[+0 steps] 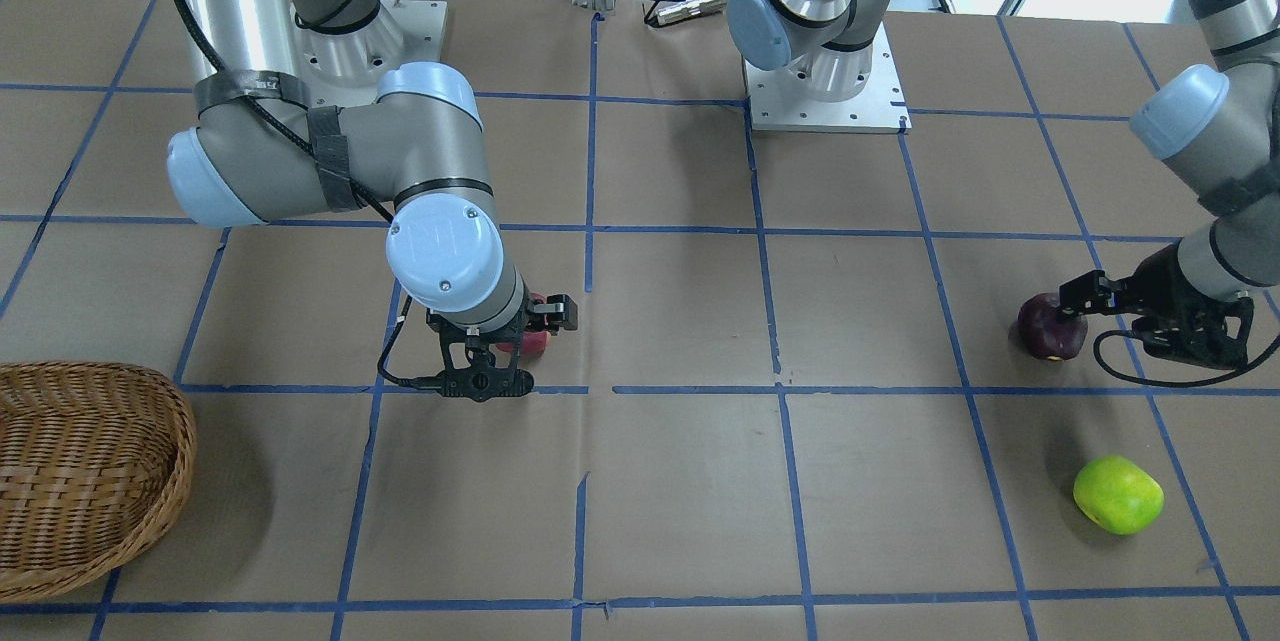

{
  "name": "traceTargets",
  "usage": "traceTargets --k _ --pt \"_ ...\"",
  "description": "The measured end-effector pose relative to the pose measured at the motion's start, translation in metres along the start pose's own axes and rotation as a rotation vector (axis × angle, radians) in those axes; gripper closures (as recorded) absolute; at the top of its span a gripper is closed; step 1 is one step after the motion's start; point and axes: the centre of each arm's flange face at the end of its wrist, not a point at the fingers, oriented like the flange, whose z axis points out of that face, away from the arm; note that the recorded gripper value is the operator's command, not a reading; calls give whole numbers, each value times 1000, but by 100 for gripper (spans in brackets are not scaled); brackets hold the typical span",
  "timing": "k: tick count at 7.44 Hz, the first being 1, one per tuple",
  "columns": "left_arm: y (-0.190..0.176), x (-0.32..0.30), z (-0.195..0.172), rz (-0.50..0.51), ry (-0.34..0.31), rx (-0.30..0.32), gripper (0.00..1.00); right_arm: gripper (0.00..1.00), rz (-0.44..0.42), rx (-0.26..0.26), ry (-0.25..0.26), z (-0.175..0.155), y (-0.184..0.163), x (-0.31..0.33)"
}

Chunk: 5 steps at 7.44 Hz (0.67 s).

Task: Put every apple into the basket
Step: 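Reach the left gripper to the purple apple while the right reaches the red apple, then lift the red apple with the right gripper while the left grasps the purple apple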

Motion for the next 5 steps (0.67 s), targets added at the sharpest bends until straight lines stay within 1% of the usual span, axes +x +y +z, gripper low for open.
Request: traceTargets --k 2,4,5 --pt "-4 -6 23 -8 36 -24 0 0 7 -30 8 17 -6 0" --pt "-7 -8 38 -14 68 -32 0 0 10 -47 22 26 -7 1" --pt "-6 -9 44 -20 87 -34 0 13 15 -63 29 35 -6 3"
